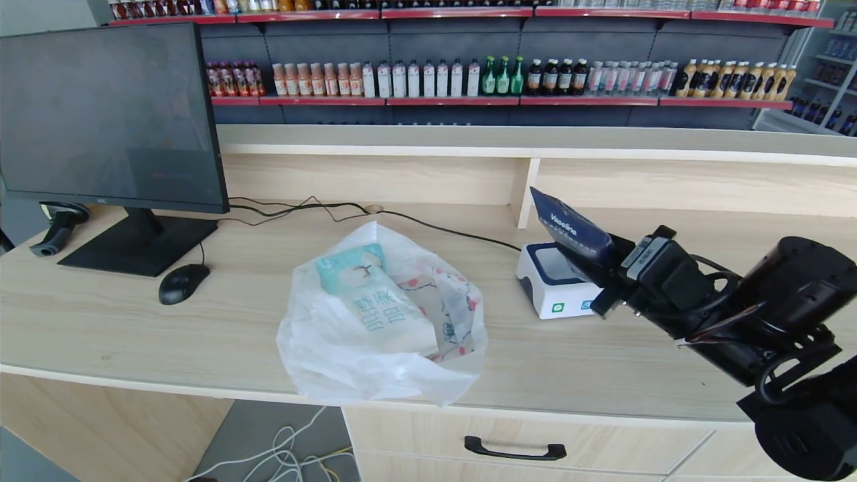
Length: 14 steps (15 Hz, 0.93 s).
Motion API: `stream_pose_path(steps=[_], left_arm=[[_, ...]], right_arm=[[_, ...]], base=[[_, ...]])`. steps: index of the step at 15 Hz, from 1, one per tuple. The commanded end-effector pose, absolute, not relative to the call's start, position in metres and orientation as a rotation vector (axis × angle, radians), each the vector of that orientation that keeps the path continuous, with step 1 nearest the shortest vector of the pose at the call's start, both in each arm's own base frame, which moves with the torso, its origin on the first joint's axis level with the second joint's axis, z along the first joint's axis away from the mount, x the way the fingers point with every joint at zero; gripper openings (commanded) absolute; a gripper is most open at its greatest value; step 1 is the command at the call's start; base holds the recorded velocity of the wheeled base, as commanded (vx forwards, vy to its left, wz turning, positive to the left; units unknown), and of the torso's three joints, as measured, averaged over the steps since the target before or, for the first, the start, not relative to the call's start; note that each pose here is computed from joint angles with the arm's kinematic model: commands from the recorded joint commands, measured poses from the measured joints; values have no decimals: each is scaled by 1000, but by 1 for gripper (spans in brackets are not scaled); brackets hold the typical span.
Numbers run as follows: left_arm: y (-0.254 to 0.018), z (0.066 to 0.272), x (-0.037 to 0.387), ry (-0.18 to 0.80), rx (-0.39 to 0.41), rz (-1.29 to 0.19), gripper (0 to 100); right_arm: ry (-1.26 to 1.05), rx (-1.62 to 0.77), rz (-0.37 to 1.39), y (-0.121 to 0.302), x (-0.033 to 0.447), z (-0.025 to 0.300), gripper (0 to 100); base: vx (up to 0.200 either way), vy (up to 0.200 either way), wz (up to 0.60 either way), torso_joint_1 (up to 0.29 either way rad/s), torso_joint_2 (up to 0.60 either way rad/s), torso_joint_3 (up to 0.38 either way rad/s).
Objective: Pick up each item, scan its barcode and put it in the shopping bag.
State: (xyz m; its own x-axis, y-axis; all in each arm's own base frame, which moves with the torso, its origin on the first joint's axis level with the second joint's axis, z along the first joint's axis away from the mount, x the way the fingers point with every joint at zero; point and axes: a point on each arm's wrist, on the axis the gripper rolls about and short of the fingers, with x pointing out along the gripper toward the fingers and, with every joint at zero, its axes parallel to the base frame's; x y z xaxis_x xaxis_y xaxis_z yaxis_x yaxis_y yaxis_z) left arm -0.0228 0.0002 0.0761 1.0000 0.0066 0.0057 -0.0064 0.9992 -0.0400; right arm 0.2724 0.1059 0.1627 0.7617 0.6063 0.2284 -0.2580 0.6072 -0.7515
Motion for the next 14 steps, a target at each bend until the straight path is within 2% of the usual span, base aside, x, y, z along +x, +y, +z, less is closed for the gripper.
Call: stream_pose_path(steps=[1, 4, 14], left_arm=[[0, 76, -23, -5, -40, 8, 100], [0, 76, -23, -6, -40, 8, 100], [0, 76, -23, -5, -40, 8, 100]], right_arm=[[-478, -794, 542, 102, 282, 152, 0], [-503, -809, 527, 94, 294, 156, 0], [-595, -902, 686, 81, 321, 141, 0]], base=[[0, 0, 0, 0, 0, 0], [0, 0, 0, 0, 0, 0], [0, 0, 0, 0, 0, 0]])
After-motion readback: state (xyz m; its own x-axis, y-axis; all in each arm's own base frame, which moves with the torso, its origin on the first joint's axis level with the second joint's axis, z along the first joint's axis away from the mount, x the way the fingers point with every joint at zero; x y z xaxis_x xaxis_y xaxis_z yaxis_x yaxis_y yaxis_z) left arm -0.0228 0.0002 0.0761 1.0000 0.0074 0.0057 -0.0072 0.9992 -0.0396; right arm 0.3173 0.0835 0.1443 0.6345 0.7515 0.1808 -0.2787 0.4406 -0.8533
